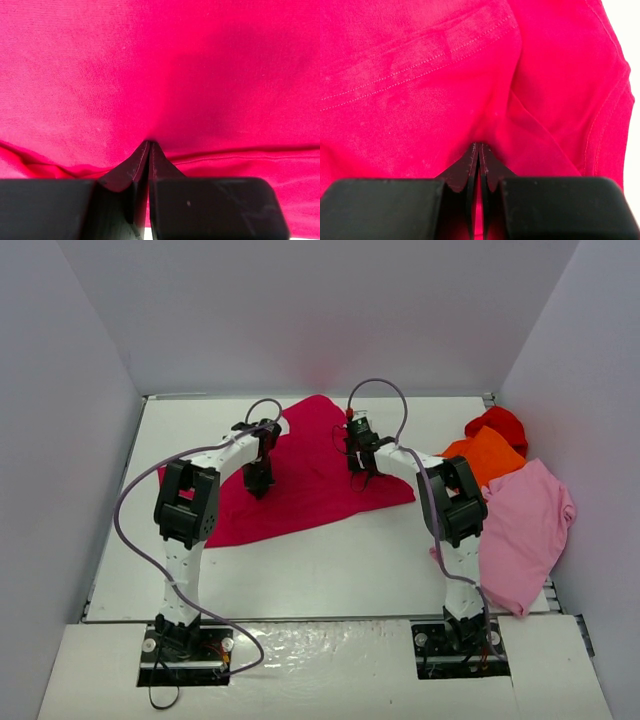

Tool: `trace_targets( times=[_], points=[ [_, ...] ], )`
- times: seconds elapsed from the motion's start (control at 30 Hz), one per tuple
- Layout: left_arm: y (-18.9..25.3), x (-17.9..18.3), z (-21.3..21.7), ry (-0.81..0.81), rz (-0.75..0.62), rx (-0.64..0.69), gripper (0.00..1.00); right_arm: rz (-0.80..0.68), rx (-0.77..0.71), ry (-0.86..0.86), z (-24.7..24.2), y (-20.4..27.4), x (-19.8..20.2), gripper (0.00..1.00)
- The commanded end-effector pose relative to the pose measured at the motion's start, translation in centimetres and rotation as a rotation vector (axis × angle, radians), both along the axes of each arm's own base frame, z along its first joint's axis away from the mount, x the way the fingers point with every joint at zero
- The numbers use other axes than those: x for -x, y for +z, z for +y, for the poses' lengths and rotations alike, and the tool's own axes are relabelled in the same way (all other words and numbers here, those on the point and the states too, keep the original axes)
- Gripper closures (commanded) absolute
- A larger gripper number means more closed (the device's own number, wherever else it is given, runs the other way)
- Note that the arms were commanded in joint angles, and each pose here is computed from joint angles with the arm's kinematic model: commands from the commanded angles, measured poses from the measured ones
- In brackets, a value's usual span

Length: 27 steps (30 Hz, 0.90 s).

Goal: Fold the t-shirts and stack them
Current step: Fold the flattened tshirt in 1/3 of the way, then grap the side of the flattened tshirt furthest away from the robot with both arms

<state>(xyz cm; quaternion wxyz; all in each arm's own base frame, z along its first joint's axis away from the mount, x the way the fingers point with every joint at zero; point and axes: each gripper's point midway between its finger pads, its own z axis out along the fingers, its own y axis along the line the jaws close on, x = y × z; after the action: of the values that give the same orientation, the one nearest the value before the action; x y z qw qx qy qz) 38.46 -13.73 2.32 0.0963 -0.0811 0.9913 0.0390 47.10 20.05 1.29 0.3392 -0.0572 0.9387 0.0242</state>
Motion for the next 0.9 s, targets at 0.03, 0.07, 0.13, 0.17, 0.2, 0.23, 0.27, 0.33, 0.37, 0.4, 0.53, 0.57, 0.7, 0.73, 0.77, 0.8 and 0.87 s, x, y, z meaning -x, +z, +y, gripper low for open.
trace_targets(
  times=[0.03,0.07,0.13,0.17,0.2,0.23,0.27,0.33,0.37,0.4,0.53,0.57,0.7,0.73,0.77,0.8,0.87],
  points=[
    [-3.2,3.6,1.6,0.021,0.101,-0.031,1.00,0.106,0.050,-0.037,-1.5,-1.1,6.5,1.00],
    [-3.3,4.3,1.7,0.023,0.110,-0.027,1.00,0.111,0.058,-0.051,-1.8,-1.1,7.4,1.00],
    [-3.1,4.7,1.4,0.025,0.106,-0.006,1.00,0.121,0.083,-0.087,-2.7,-1.0,8.7,1.00],
    [-3.1,5.4,1.4,0.027,0.112,0.005,1.00,0.125,0.096,-0.109,-3.2,-0.8,9.4,1.00],
    [-3.0,6.0,1.3,0.028,0.116,0.014,1.00,0.130,0.106,-0.127,-3.7,-0.7,10.0,1.00],
    [-2.7,6.4,1.4,0.026,0.114,0.017,1.00,0.136,0.107,-0.131,-3.8,-0.7,10.8,1.00],
    [-2.5,6.7,1.4,0.024,0.112,0.020,1.00,0.143,0.109,-0.134,-4.0,-0.8,11.5,1.00],
    [-1.7,7.5,1.5,0.015,0.112,0.018,1.00,0.160,0.111,-0.146,-4.4,-0.9,13.1,1.00],
    [-1.3,7.9,1.7,0.013,0.109,0.017,1.00,0.160,0.112,-0.149,-4.5,-0.7,13.5,1.00],
    [-0.9,8.3,1.8,0.012,0.105,0.016,1.00,0.156,0.111,-0.152,-4.5,-0.4,13.9,1.00],
    [0.9,9.6,2.4,0.011,0.077,0.017,1.00,0.155,0.109,-0.152,-4.6,0.3,15.5,1.00],
    [0.9,10.2,2.7,0.012,0.087,0.009,1.00,0.146,0.098,-0.155,-4.5,0.7,15.6,1.00],
    [1.7,12.3,3.5,0.022,0.091,0.007,1.00,0.147,0.087,-0.144,-4.0,1.0,17.2,1.00],
    [1.7,12.8,3.5,0.030,0.090,0.010,1.00,0.145,0.082,-0.141,-3.9,1.2,17.5,1.00],
    [1.9,13.2,3.5,0.035,0.082,0.018,1.00,0.149,0.083,-0.138,-3.8,1.1,17.9,1.00],
    [2.2,13.6,3.5,0.038,0.070,0.026,1.00,0.155,0.087,-0.137,-3.9,1.0,18.3,1.00],
    [2.6,14.1,3.4,0.044,0.050,0.041,1.00,0.166,0.095,-0.135,-4.0,0.6,19.2,1.00]
  ],
)
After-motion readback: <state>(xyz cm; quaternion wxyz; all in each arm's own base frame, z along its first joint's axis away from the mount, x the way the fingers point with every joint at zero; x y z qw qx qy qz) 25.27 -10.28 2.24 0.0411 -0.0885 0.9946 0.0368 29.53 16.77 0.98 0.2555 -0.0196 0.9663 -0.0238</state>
